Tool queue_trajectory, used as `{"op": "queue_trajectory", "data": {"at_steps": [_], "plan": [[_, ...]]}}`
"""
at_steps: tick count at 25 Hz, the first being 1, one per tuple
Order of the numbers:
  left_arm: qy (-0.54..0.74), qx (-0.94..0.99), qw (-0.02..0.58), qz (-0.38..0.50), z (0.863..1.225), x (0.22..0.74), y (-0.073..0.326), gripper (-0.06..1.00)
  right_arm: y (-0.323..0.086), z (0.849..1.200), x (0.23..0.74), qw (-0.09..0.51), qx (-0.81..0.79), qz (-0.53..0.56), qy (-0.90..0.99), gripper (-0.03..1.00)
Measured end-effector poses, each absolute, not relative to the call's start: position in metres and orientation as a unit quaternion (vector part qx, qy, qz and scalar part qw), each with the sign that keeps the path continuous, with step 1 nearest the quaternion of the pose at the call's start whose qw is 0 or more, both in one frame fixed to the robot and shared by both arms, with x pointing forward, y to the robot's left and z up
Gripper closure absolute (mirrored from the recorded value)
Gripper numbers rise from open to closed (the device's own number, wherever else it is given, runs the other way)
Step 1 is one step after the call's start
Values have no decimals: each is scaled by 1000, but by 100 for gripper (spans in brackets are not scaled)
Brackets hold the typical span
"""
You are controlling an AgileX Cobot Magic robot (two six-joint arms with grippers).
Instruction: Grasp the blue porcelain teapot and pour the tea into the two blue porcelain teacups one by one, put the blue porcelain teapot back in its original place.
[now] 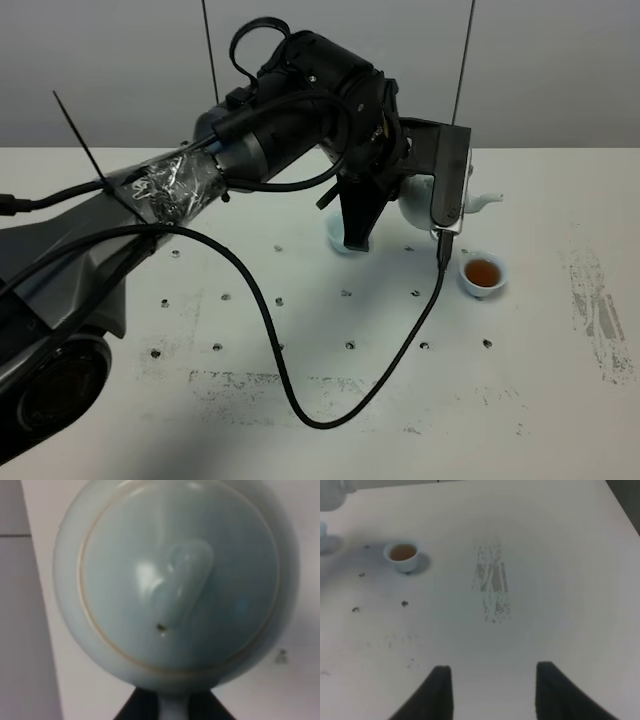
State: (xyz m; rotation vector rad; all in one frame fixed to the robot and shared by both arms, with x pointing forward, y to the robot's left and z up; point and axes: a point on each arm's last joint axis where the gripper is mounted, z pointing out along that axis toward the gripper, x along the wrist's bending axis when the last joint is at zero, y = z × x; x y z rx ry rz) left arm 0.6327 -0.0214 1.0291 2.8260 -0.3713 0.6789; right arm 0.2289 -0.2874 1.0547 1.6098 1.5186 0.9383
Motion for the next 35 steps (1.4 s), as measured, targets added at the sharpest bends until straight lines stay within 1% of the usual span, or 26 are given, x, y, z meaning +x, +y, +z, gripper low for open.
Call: {"op": "queue_trajectory", "data": {"at_steps": [5, 8, 11, 13, 15, 18, 22, 27, 31, 35], "plan": [[-3, 972, 161, 171, 1037, 622, -23, 84, -287, 1055, 229, 361, 625, 364, 589, 57], [62, 973, 168, 147, 1037, 619, -23, 84, -287, 1055, 229, 361, 625, 364, 589, 57], [96, 973, 170, 121, 1033, 616, -22, 84, -287, 1055, 229, 361, 625, 364, 589, 57], [105, 975, 171, 99, 1028, 610, -21, 84, -287, 1055, 229, 361, 625, 364, 589, 57], [104, 978, 160, 83, 1018, 600, -14, 84, -287, 1055, 229, 361, 625, 364, 589, 57], [101, 978, 158, 90, 1015, 587, -4, 84, -287, 1055, 229, 361, 625, 364, 589, 57], [110, 972, 181, 101, 1010, 583, -1, 84, -287, 1055, 229, 360, 625, 365, 589, 57], [127, 966, 211, 82, 988, 582, -14, 84, -287, 1055, 229, 360, 625, 365, 589, 57], [113, 967, 220, 63, 964, 574, -33, 84, -287, 1055, 229, 360, 625, 365, 589, 57], [105, 969, 219, 48, 945, 569, -44, 84, -287, 1055, 229, 360, 625, 365, 589, 57]]}}
